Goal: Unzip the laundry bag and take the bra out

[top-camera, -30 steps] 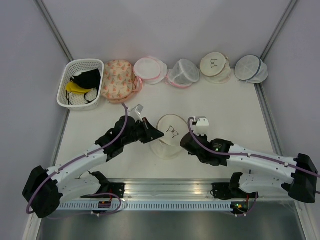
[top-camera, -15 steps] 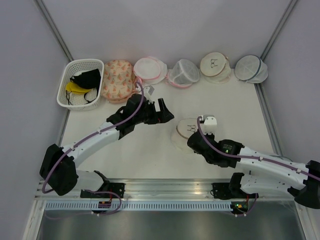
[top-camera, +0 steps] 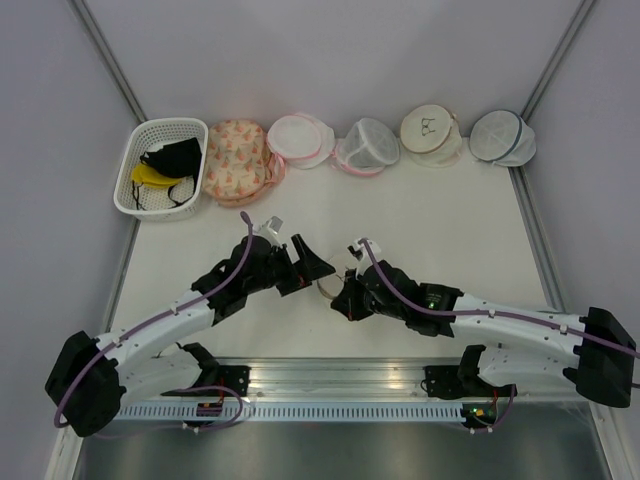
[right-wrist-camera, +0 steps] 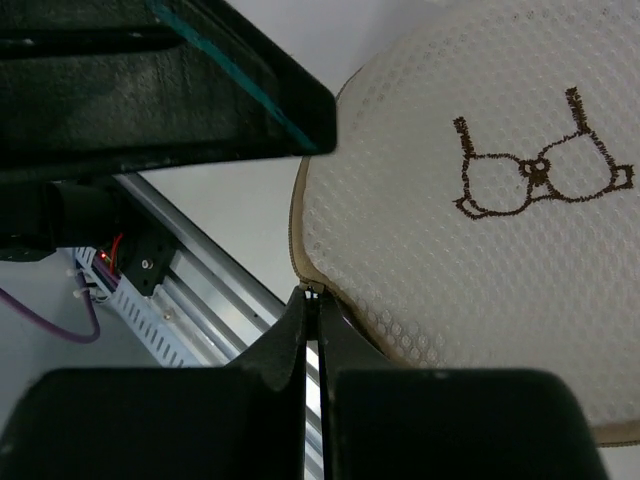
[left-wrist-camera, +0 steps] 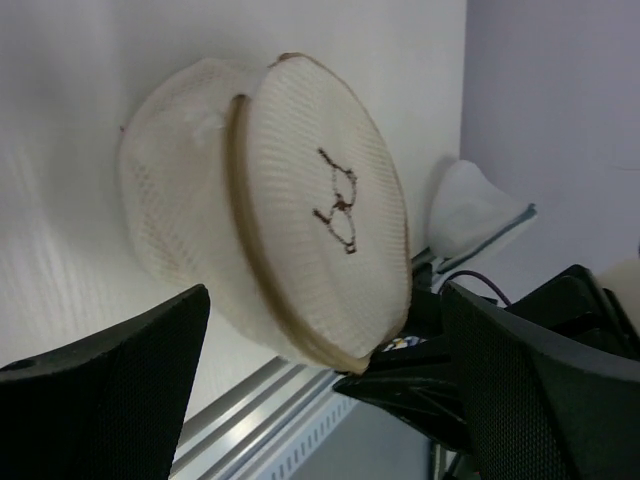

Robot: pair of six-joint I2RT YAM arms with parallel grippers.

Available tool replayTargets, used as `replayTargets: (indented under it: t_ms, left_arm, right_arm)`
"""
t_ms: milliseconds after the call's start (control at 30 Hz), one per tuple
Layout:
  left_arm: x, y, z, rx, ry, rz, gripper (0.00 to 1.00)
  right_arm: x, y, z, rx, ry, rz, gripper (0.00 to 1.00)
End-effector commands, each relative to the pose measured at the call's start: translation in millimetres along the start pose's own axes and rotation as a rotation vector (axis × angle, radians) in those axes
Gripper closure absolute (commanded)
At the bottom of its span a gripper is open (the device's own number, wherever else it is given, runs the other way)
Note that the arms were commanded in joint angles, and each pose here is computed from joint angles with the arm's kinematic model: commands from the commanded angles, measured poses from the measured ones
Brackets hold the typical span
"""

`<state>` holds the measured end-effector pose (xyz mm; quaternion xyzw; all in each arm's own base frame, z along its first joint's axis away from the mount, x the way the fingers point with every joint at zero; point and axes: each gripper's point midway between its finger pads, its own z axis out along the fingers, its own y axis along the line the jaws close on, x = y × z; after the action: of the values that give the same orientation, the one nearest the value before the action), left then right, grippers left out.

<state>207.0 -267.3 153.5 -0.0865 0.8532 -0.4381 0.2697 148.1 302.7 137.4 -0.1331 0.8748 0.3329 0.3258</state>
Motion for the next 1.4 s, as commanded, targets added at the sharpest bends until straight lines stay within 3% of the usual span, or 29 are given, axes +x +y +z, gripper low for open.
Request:
replayTargets:
  t_ms: [0, 67, 167, 200, 233, 300, 333, 400, 633, 833, 1067, 1200, 1367]
  left_arm:
    - [3, -50, -1, 0.208, 0.035, -0.107, 0.0]
    - [9, -53, 5, 0.212, 0.059, -0.116, 0.01]
    - [16, -63, 10, 0.256, 0.098, -0.121, 0.17]
    - [18, -63, 11, 0.259, 0.108, -0.12, 0.25]
    - [19, -66, 11, 0.263, 0.12, -0.116, 0.46]
    - [21, -62, 12, 0.248, 0.127, -0.11, 0.66]
    - [20, -60, 12, 0.235, 0.116, -0.104, 0.83]
    - [18, -53, 11, 0.204, 0.1, -0.102, 0.98]
    - [-1, -45, 6, 0.13, 0.007, -0.033, 0.98]
    - [-27, -37, 1, 0.07, -0.058, 0.027, 0.98]
    - [-40, -34, 1, 0.059, -0.054, 0.08, 0.98]
    - [-44, -44, 10, 0.083, -0.015, 0.151, 0.98]
    - [-72, -70, 27, 0.154, -0.053, 0.259, 0.98]
  right_arm:
    - [-16, 43, 4, -0.187, -0.028, -0.021, 1.0]
    - [-16, 43, 5, -0.185, -0.026, -0.029, 1.0]
    - [-15, 42, 4, -0.177, -0.025, -0.033, 1.0]
    - [-15, 39, 3, -0.168, -0.031, -0.031, 0.99]
    - [-17, 38, 2, -0.16, -0.041, -0.032, 1.0]
    - [-16, 32, 0, -0.143, -0.042, -0.03, 1.0]
    - [-18, 31, -2, -0.136, -0.054, -0.03, 1.0]
    - [-16, 25, -4, -0.115, -0.052, -0.03, 1.0]
    - [-6, -5, -12, 0.043, 0.005, -0.071, 0.99]
    - [11, -85, -35, 0.496, 0.109, -0.11, 0.99]
    - [-9, -131, -68, 0.822, 0.012, -0.104, 1.0]
    - [-14, -130, -60, 0.835, 0.007, -0.118, 0.99]
    - [-15, -103, -38, 0.656, 0.01, -0.104, 1.0]
